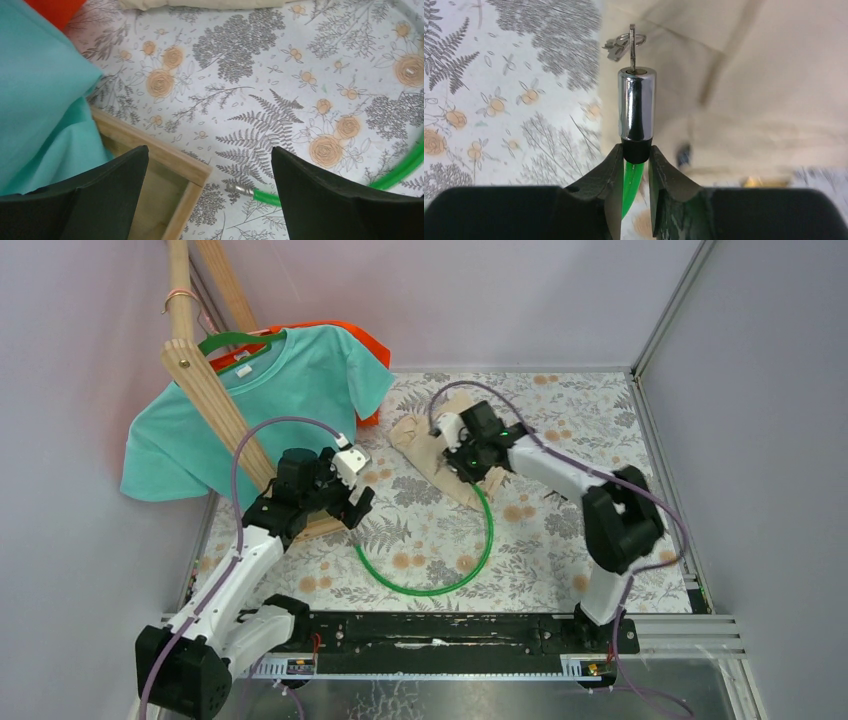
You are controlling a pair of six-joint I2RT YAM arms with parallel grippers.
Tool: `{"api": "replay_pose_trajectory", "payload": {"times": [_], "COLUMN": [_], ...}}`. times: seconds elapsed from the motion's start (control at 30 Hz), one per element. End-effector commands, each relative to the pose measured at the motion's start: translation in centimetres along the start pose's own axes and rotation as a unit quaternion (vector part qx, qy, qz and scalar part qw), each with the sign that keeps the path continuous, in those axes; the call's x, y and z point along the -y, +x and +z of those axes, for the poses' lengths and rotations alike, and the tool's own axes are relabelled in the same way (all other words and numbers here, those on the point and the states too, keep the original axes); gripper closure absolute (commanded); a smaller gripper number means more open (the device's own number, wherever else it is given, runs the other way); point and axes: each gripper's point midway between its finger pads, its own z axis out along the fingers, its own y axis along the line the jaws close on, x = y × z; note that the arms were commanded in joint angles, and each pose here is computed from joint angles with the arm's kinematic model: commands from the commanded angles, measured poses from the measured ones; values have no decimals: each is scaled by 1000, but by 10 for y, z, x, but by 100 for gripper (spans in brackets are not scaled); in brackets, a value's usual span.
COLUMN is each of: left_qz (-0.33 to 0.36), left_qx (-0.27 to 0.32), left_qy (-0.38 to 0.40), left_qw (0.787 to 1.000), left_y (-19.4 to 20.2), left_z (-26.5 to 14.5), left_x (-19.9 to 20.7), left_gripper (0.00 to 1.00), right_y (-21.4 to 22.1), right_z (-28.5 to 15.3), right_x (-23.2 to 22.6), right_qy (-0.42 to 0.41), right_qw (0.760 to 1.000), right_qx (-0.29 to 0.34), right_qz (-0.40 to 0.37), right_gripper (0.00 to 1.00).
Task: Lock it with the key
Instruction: Pick up the lock from the center of the board, then lock the lock.
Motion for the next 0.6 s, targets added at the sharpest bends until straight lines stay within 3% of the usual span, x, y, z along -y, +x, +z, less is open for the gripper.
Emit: {"api": "replay_pose_trajectory", "payload": {"times": [0.0,0.27,0.57], "left_qz": [10,-51,-173], "left_qx": [-5,-68,-124], "left_qy": [9,28,87], "left_qw": [1000,996,973], "left_y": [-11,-5,-11], "left_z": [1,38,97], "left_x": [8,26,55], "left_gripper": [0,0,1], "right_y": [5,55,69], "right_z": [-68,-131,-130], "right_x": [33,99,98], "right_qy": [58,188,202], "right_qw": [994,949,933], "right_qx": [41,97,129], "right_qz": [80,232,269], "right_gripper": [100,100,100]}}
